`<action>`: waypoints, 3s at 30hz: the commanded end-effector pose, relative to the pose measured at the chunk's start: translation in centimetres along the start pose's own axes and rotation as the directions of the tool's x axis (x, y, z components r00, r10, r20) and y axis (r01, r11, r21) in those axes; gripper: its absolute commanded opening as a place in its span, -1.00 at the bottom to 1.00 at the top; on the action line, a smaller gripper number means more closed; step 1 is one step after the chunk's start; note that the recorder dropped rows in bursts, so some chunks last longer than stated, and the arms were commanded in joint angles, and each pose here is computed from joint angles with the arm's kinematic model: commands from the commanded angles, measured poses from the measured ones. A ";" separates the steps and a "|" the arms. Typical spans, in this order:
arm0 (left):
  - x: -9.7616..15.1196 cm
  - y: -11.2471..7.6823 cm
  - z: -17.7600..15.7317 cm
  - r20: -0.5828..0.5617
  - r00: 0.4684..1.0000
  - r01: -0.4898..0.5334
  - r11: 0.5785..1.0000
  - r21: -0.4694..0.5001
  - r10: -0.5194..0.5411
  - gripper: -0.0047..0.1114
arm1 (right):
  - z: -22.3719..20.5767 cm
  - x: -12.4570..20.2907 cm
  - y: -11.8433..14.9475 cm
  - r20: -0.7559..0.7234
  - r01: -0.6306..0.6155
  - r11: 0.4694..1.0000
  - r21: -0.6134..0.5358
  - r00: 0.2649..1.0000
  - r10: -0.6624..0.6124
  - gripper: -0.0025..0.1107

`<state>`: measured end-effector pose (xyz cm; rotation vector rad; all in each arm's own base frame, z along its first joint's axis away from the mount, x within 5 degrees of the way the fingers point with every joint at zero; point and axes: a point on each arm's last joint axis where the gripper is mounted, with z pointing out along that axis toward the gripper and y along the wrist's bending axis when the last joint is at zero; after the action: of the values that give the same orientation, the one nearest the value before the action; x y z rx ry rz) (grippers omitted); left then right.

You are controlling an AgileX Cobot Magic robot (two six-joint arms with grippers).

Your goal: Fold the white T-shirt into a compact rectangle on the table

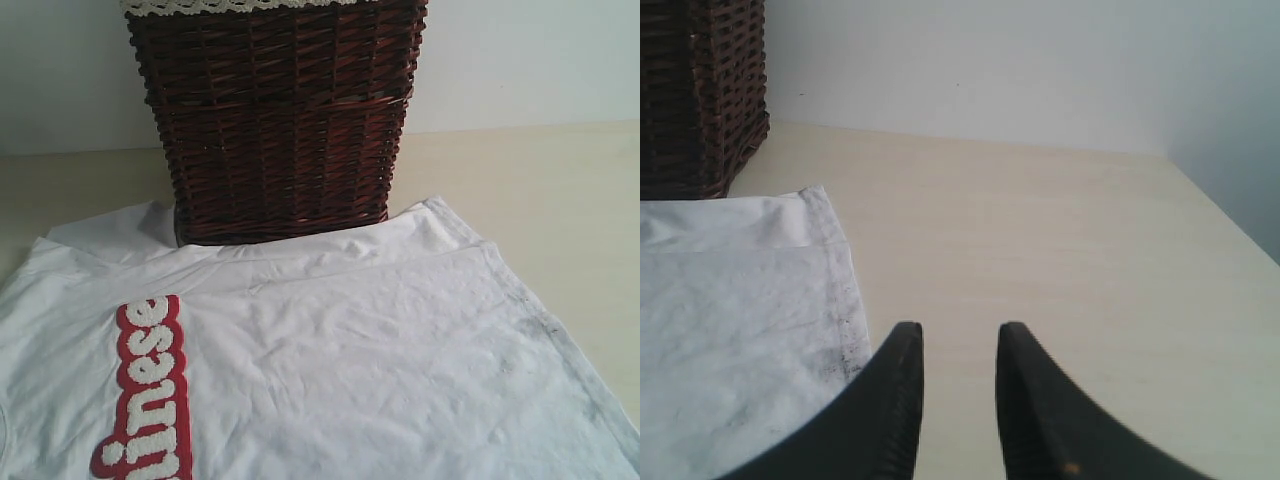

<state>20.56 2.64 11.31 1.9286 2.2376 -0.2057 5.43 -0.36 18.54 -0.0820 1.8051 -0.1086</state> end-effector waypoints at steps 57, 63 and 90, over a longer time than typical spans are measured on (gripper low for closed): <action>-0.1 0.4 0.3 0.002 1.000 0.013 0.999 -0.050 -0.013 -0.48 | 14.3 -8.8 0.1 -0.453 0.238 0.945 -0.226 0.833 -0.318 -0.48; -0.1 0.4 0.3 0.002 1.000 0.013 0.999 -0.050 -0.013 -0.48 | 17.8 -9.5 1.0 -0.210 0.523 0.453 -0.721 0.459 -0.863 -0.96; -0.1 0.4 0.3 0.002 1.000 0.013 0.999 -0.050 -0.013 -0.48 | 22.0 -2.8 -3.0 0.199 0.216 -0.137 -0.967 0.295 -0.935 -0.78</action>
<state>20.84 2.46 11.32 1.8763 2.2389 -0.2027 27.46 -3.21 16.58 -2.1461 2.0570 0.3053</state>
